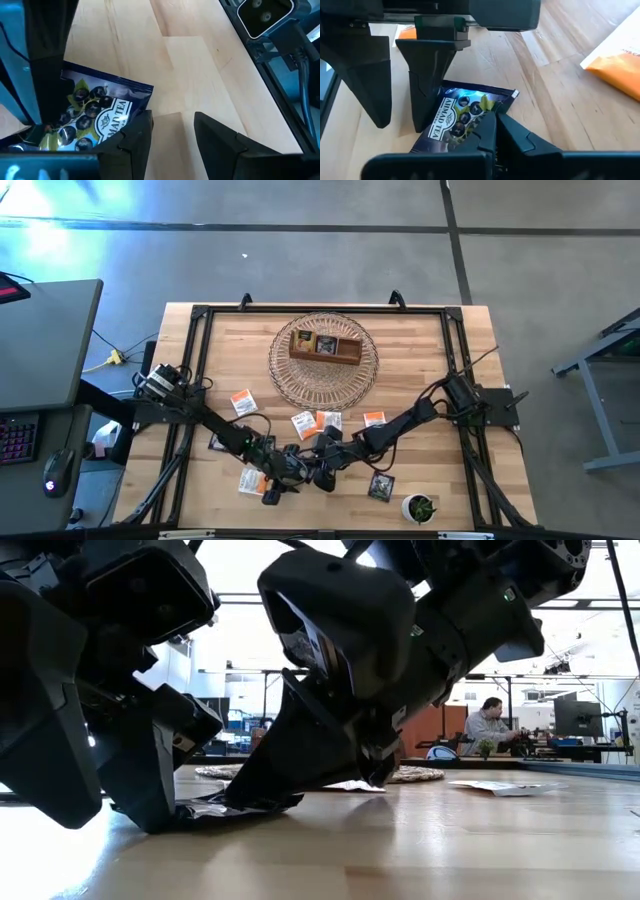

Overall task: Pick & Place Tea
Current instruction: Put the black tea bag into the middle section of the wooden organizer

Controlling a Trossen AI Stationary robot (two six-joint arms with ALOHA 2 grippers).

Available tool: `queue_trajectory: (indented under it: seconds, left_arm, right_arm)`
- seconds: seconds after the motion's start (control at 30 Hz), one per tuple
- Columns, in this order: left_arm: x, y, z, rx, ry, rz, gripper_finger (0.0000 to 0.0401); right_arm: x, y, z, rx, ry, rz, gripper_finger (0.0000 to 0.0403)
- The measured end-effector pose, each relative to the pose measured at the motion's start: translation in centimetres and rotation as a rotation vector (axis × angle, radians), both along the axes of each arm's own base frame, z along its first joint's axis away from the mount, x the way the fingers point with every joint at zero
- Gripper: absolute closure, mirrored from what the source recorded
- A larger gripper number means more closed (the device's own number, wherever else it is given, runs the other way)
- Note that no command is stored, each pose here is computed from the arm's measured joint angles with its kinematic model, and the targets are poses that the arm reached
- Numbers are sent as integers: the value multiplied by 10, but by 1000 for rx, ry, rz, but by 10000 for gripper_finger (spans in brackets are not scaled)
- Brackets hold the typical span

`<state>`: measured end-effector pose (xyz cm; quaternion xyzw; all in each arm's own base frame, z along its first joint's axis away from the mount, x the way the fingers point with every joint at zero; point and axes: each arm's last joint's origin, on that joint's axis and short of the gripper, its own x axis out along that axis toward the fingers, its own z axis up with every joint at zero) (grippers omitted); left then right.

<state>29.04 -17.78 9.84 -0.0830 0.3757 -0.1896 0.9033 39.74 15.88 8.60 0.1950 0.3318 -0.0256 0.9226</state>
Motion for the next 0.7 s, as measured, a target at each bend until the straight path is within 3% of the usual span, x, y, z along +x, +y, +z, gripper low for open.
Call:
queue_trajectory:
  seconds: [0.23, 0.43, 0.57, 0.7]
  left_arm:
    - [-3, 2, 13, -21, -10, -3, 249]
    - [-15, 10, 62, -75, -27, 56, 249]
    - [-33, 20, 90, -42, -16, 117, 249]
    - [-51, 35, 119, -26, -44, 216, 249]
  right_arm:
    - [1, 0, 4, -26, -28, 25, 399]
    - [-5, -8, 31, -133, -2, 30, 400]
    - [-13, -24, 66, -317, 12, -8, 400]
    - [-19, -48, 103, -702, -11, -139, 400]
